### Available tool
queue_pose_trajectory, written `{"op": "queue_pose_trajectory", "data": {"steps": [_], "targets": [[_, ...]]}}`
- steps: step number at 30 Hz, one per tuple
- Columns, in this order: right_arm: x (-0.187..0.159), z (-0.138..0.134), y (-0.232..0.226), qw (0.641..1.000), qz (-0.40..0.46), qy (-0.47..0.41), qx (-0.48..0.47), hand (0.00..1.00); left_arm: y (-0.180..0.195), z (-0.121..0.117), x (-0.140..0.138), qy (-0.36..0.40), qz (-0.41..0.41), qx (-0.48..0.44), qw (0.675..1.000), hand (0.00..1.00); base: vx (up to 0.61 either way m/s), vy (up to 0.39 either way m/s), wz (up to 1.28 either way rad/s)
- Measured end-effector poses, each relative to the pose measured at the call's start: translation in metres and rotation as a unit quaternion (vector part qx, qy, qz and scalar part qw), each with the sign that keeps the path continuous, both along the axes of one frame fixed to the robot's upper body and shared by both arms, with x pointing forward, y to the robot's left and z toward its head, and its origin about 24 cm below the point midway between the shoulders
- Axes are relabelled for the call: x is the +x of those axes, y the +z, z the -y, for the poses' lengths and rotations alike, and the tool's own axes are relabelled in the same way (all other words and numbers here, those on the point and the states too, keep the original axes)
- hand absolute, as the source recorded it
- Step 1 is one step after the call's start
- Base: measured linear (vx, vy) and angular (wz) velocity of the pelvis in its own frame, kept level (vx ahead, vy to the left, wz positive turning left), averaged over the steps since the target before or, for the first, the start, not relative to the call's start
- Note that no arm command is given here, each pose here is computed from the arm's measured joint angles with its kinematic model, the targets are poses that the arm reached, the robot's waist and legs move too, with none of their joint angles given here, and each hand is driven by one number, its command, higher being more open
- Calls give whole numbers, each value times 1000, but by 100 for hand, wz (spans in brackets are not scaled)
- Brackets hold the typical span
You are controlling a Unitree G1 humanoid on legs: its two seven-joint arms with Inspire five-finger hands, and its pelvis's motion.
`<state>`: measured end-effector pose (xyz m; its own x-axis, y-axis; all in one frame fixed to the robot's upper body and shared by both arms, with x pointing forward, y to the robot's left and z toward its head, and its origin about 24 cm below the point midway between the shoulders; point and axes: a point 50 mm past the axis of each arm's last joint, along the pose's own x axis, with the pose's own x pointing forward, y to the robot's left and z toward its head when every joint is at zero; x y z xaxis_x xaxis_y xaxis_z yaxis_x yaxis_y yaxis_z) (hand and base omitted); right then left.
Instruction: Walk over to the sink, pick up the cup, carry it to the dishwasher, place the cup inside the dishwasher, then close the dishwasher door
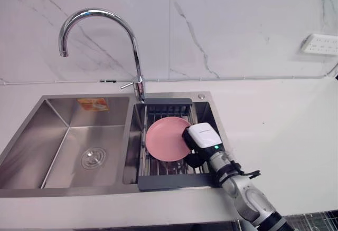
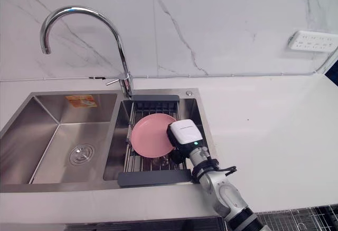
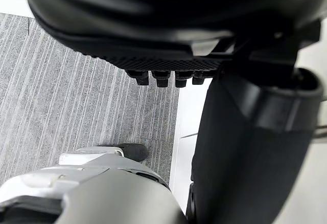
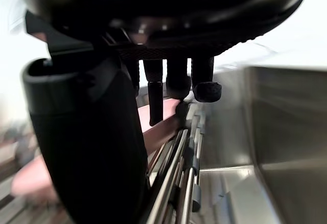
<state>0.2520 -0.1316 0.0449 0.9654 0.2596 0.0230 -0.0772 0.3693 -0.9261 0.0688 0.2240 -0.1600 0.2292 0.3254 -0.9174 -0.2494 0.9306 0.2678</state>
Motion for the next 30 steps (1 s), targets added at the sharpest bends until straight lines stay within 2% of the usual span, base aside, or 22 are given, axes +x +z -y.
{"op": "queue_pose_trajectory", "data": {"steps": [1,2,8,12,14,18,25,30], "targets": [[3,6,2,999,-6,-30,44,0,0,0,0,2,0,0,1000,100,0,0,0],[6,13,7,995,8,-64,77,100,0,0,0,5,0,-1,1000,100,0,0,0],[14,51,28,970,72,-179,150,100,-1,3,-5,12,-12,-2,1000,100,0,0,0],[17,61,38,954,95,-208,196,100,-1,6,-3,13,-9,-5,1000,100,0,0,0],[19,64,40,939,89,-220,248,100,-1,9,0,13,-5,-9,1000,100,0,0,0],[19,63,37,919,72,-228,313,100,-1,12,0,26,-4,-17,1000,100,0,0,0],[17,74,52,904,116,-242,332,100,-1,12,-1,36,-5,-16,999,100,0,0,0],[14,77,72,906,146,-208,339,100,-1,10,-3,41,-6,-14,999,100,0,0,0]]}}
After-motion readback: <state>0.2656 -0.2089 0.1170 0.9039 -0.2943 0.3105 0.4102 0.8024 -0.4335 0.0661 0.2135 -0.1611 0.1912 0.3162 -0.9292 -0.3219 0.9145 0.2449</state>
